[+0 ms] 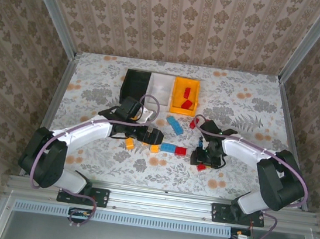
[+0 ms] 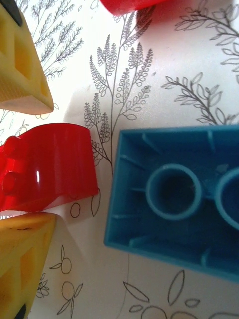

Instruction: Sort the legos into containers by color

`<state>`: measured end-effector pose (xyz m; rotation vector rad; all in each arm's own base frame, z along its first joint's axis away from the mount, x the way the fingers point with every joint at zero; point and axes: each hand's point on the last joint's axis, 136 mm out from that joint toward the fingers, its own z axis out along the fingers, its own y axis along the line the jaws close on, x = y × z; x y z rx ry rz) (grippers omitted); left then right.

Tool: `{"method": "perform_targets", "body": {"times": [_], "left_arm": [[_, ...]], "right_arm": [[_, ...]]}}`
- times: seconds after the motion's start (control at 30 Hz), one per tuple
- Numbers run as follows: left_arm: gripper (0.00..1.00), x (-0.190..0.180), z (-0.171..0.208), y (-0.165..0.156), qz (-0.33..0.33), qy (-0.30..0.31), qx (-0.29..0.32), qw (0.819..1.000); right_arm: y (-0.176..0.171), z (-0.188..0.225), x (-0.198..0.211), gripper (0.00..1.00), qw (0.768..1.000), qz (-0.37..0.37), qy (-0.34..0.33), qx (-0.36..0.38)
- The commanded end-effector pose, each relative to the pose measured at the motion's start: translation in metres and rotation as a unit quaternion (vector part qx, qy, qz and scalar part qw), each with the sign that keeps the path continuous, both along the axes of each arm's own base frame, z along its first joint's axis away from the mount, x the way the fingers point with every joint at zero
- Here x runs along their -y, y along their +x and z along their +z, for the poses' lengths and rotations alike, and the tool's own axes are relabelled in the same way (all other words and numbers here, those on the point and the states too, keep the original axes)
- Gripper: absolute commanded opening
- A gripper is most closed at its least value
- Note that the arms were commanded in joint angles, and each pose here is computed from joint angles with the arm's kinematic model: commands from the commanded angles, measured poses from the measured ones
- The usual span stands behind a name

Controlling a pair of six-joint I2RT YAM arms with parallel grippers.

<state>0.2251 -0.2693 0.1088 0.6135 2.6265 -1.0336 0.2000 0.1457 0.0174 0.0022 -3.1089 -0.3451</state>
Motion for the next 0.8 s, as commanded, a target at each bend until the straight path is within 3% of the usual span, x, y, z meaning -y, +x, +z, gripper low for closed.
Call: {"method": "perform_targets", "body": {"times": [0.0, 0.5, 0.77], "left_arm": [[1.00, 0.000, 0.002, 0.001, -0.004, 0.005, 0.007, 1.000], [1.00, -0.005, 0.004, 0.001, 0.001, 0.004, 0.009, 1.000], [1.00, -0.012, 0.005, 0.005, 0.018, 0.013, 0.019, 1.000]], "right_arm": [[-0.003, 0.003, 0.009, 0.55, 0.999, 0.003, -0.041, 0.002], [-0.002, 0.000, 0.011, 0.36, 0.997, 0.016, -0.077, 0.007], [0.005, 0.026, 0.000, 0.34, 0.999, 0.013, -0.043, 0.030]]}}
